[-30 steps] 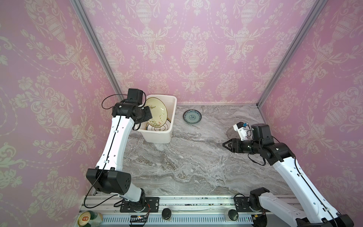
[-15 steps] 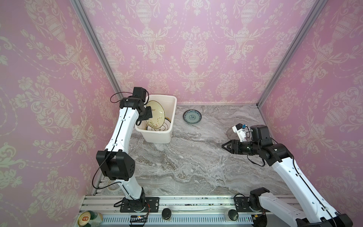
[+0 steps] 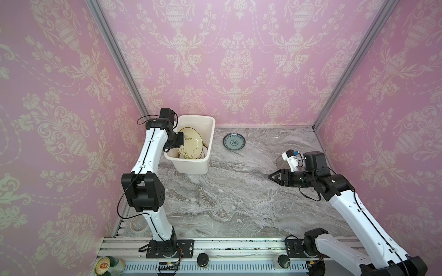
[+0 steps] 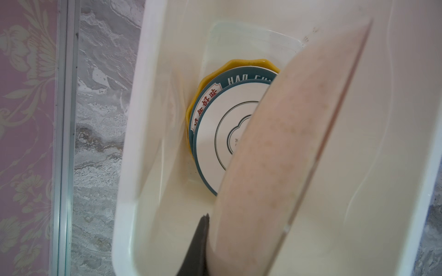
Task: Place the plates into the plastic bin on the countertop
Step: Place the plate in the plastic bin.
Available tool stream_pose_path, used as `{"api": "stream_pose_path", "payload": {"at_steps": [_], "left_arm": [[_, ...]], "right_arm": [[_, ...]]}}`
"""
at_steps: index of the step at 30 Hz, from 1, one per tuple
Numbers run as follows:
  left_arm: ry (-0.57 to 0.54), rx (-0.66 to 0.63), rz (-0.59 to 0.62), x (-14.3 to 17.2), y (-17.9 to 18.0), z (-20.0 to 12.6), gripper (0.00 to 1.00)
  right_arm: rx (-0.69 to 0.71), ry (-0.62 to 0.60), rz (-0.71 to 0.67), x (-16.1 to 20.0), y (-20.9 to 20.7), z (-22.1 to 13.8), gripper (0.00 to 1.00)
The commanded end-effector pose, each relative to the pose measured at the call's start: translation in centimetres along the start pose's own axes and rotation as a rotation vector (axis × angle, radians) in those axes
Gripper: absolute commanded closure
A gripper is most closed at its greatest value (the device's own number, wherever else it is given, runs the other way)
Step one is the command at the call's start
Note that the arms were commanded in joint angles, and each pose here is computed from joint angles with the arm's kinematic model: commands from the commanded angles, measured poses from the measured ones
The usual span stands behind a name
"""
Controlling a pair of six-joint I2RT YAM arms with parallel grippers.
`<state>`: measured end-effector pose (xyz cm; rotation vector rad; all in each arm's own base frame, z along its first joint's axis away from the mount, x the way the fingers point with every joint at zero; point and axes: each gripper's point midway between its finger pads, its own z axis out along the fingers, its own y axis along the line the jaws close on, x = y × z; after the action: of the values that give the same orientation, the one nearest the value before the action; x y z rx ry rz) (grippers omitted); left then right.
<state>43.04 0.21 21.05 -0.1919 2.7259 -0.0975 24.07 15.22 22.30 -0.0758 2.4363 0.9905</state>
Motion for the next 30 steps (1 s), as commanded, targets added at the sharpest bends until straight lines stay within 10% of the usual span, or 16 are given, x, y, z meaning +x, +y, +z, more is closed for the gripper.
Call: {"api": "stream_pose_path", "payload": {"at_steps": [1, 30], "left_arm": [[-0.039, 0.086, 0.028, -1.0, -1.4, -0.1, 1.0], [0.171, 0.132, 0.014, 2.3, -2.0, 5.8, 1.0]], "right_arm": [[-0.025, -0.012, 0.017, 0.1, 0.1, 0.0, 0.5], [-0.027, -0.009, 0.053, 0.4, -0.9, 1.3, 0.51]]}}
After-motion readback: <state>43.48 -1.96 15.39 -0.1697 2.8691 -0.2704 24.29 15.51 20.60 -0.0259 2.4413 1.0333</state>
